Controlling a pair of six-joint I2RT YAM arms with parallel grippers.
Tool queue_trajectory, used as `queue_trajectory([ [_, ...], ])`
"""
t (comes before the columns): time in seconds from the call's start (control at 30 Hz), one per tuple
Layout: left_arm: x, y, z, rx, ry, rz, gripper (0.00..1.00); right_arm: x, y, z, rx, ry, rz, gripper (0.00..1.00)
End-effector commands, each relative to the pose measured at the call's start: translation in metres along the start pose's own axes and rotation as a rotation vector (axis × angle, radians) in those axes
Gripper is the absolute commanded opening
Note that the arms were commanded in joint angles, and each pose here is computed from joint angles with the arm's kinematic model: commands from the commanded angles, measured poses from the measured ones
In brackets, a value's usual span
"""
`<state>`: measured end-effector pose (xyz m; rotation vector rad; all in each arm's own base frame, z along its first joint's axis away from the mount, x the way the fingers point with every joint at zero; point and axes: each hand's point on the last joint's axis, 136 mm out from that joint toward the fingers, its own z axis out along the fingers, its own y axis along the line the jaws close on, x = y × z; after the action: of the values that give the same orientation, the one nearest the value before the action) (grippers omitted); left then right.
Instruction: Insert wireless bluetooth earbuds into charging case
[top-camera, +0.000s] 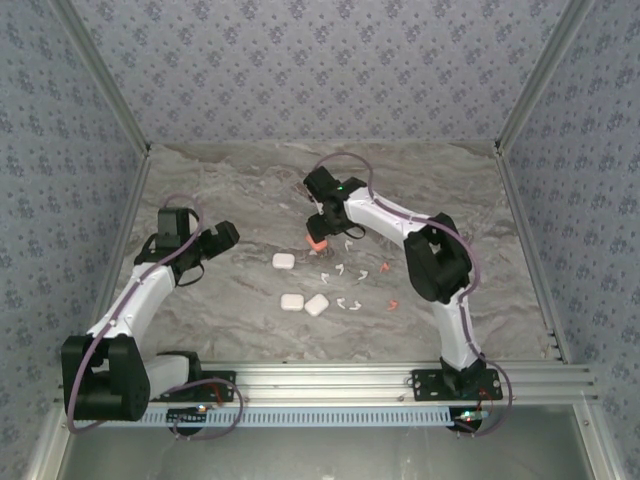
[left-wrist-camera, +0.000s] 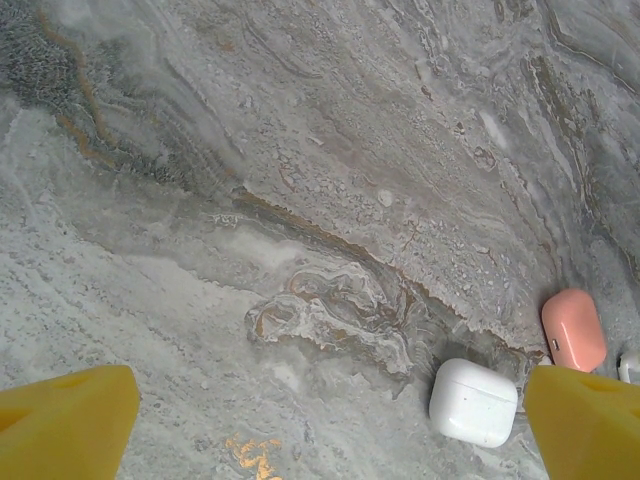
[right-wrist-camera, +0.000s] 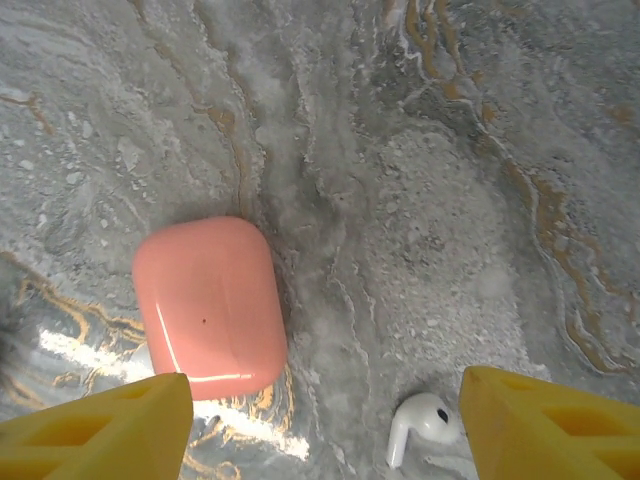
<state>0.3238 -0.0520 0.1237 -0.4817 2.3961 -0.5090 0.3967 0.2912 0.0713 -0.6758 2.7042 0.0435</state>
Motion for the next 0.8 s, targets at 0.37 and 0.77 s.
queue_trajectory([
  [0.37,-0.003,-0.002,0.004,-0.009,0.021,0.007,0.99,0.009,0.034,0.034,0.019,0.107,-0.096,0.63],
  [0.77,-0.002,-0.001,0.003,-0.017,0.029,0.014,0.99,0.023,0.032,0.048,0.051,0.152,-0.100,0.53],
])
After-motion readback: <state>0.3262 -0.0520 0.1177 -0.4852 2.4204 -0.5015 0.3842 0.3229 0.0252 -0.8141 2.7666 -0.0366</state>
